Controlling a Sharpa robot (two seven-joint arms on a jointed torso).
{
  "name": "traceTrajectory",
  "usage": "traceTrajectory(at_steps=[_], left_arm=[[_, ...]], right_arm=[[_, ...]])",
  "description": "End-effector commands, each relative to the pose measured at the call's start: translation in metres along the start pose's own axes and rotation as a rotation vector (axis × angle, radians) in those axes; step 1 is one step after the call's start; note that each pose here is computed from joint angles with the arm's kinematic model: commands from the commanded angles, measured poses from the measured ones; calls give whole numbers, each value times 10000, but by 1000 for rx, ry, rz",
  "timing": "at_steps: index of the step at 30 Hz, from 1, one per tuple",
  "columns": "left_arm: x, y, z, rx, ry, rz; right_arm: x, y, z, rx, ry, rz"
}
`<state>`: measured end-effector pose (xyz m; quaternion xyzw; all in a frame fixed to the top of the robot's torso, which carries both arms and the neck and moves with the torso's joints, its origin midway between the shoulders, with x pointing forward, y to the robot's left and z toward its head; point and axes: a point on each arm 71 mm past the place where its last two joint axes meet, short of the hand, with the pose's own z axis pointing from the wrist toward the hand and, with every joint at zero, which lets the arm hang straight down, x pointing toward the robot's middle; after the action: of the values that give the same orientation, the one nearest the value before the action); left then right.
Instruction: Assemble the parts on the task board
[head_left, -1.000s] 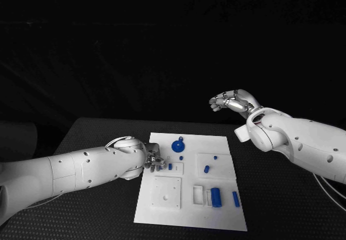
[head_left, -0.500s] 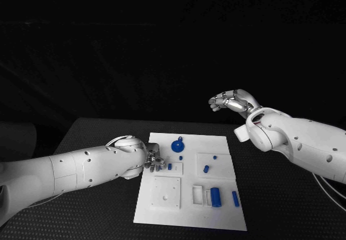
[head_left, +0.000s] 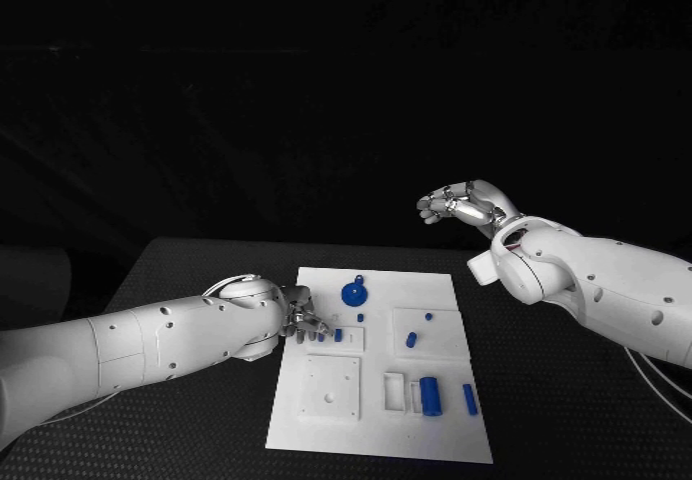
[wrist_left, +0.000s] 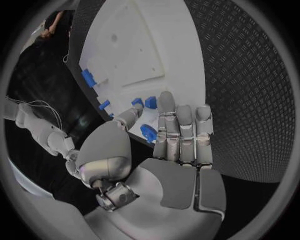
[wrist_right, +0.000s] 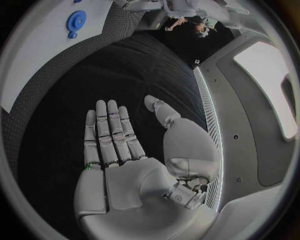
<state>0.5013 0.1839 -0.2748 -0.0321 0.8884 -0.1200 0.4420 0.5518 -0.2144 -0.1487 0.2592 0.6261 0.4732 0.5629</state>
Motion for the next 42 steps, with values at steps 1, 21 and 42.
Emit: traceTrajectory(at_steps=[1,21,42], left_arm=[[-2,37,-1,-25,-39,-13],[-322,57,-115,62,-158,-166],[-103,57,-193,86,33,-116]], right_arm=[[12,4,-1,-7,8,1],[-6,-8,-13,-3,5,1],[-18,-15,-20,-2,3,1]])
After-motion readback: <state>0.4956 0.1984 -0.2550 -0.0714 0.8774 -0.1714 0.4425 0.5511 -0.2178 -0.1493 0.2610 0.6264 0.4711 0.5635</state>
